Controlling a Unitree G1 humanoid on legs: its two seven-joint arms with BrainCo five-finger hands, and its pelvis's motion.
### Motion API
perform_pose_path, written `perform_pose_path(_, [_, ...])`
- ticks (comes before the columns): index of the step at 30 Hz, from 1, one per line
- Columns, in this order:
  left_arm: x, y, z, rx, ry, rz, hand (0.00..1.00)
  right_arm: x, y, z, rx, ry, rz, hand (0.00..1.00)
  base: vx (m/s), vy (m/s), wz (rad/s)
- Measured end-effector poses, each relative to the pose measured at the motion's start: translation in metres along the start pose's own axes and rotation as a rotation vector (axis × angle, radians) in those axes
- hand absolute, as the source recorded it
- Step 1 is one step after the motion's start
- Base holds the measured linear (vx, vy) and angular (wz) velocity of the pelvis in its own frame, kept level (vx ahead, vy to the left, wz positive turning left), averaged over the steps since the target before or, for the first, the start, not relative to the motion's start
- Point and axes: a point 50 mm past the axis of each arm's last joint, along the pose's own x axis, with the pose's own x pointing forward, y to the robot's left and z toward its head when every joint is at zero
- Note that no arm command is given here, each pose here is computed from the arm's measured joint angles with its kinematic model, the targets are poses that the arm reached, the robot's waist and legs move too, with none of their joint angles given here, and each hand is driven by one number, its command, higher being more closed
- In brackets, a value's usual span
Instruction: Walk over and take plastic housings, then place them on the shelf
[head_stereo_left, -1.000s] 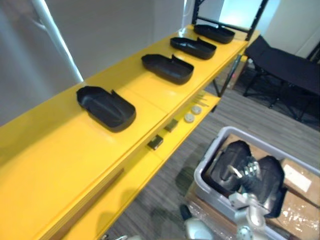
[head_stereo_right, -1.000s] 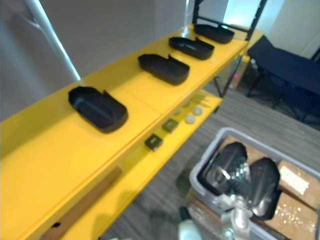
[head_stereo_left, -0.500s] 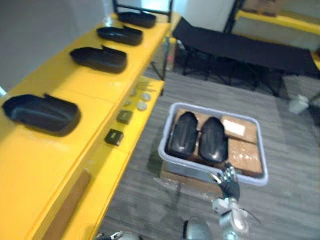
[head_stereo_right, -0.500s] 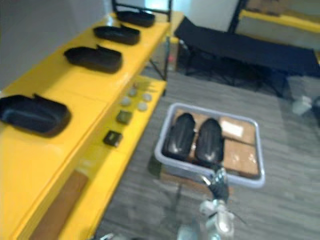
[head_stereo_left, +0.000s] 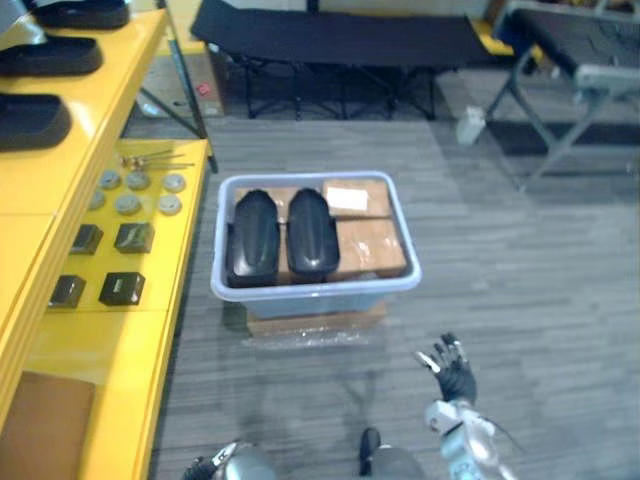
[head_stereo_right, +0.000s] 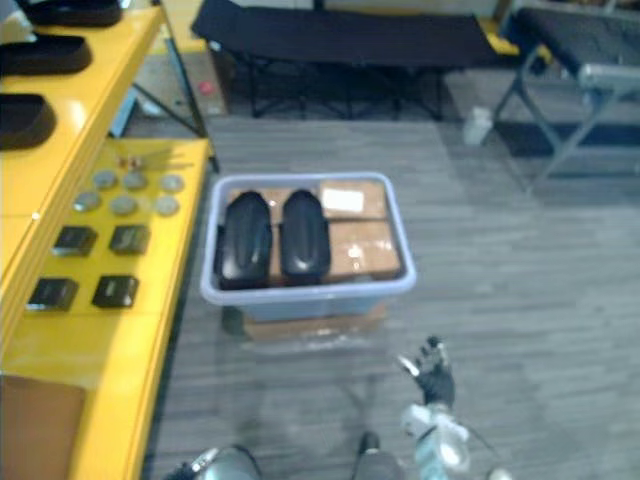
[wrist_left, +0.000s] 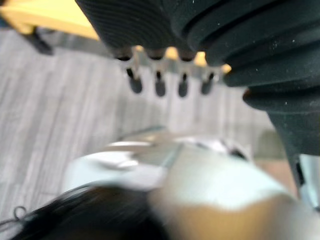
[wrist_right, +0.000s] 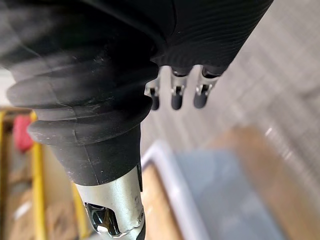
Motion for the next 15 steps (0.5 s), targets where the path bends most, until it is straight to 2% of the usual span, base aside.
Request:
perform_pose_path(4, [-0.001, 0.009, 0.0, 0.013, -0.016, 0.133, 0.0, -0.006, -0.01, -0.016, 0.023, 0.059, -0.072, 0.0, -0.07, 0.039, -0.23])
perform_pose_path(9, [0.001, 0.011, 0.009, 0.028, -0.043, 0.101, 0.0, -0.008, -0.013, -0.024, 0.021, 0.089, -0.114, 0.0, 0.05, 0.044, -0.01])
perform_pose_path(15, [0.001, 0.008, 0.016, 0.022, -0.073, 0.081, 0.0, 0.008, 0.008, -0.011, 0.158, 0.025, -0.024, 0.0, 0.1, 0.037, 0.17])
